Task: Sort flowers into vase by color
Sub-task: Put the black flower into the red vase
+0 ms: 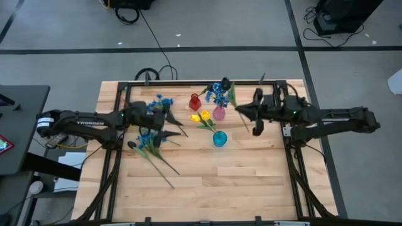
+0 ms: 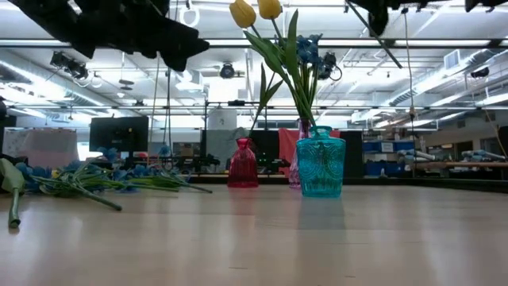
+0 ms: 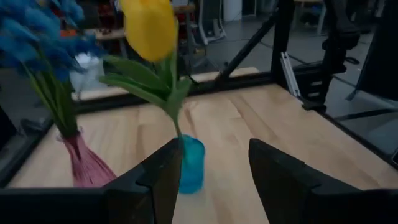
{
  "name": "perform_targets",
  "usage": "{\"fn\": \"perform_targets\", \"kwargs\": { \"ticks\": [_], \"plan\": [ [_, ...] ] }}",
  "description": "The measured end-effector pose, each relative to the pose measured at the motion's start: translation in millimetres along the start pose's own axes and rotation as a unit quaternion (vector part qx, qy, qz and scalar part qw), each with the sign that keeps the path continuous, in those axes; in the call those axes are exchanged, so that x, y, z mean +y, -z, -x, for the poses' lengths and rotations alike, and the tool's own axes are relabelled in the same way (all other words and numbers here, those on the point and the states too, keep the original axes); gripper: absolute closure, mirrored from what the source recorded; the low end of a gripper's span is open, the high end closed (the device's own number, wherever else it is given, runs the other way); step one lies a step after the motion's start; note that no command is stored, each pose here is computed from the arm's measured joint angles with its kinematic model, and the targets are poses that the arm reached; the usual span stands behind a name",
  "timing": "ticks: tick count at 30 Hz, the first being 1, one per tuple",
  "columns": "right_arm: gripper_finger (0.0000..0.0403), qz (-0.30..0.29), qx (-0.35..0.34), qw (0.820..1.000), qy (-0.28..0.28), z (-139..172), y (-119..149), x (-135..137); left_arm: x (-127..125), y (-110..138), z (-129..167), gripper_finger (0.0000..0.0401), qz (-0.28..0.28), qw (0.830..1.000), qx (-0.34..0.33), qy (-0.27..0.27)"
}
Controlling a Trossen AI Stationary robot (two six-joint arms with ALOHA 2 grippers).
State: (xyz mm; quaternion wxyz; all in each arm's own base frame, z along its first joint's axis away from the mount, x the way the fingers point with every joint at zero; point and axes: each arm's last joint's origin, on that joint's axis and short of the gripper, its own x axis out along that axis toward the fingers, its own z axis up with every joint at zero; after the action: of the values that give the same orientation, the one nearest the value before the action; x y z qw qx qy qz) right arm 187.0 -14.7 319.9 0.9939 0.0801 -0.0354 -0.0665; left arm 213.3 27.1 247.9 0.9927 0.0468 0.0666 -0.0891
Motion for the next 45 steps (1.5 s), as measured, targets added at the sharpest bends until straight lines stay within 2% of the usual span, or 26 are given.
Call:
{"fn": "perform_targets", "kwargs": {
  "ticks": [8, 11, 15, 20, 23, 31, 39, 45],
  "plan": [
    [0.0384, 0.001, 0.021, 0.998, -0.056, -23, 19, 25, -41, 1, -10, 0.0208, 0.025, 0.999, 0.027, 0.02],
    [0.0383, 0.0, 0.019, 0.998, -0.068, -29, 25, 37, -51, 4, -16, 0.0208, 0.036, 0.999, 0.037, 0.013],
    [0.0383, -0.006, 0.005, 0.995, -0.096, -35, 31, 53, -63, 10, -28, 0.0208, 0.047, 0.998, 0.039, 0.031],
    [0.0383, -0.01, 0.033, 0.996, -0.077, -40, 49, 71, -77, 13, -40, 0.0208, 0.04, 0.998, 0.02, 0.036],
    [0.0383, -0.025, 0.046, 0.996, -0.075, -45, 61, 81, -80, 10, -43, 0.0208, 0.038, 0.999, -0.001, 0.017],
    [0.0383, -0.032, 0.033, 0.995, -0.093, -60, 91, 108, -82, -4, -43, 0.0208, 0.058, 0.995, -0.077, 0.017],
    [0.0383, -0.029, 0.005, 0.995, -0.1, -76, 119, 115, -80, -14, -42, 0.0208, 0.051, 0.989, -0.137, 0.003],
    [0.0383, -0.026, -0.022, 0.995, -0.095, -90, 130, 115, -80, -5, -61, 0.0204, 0.054, 0.985, -0.16, -0.029]
  ]
}}
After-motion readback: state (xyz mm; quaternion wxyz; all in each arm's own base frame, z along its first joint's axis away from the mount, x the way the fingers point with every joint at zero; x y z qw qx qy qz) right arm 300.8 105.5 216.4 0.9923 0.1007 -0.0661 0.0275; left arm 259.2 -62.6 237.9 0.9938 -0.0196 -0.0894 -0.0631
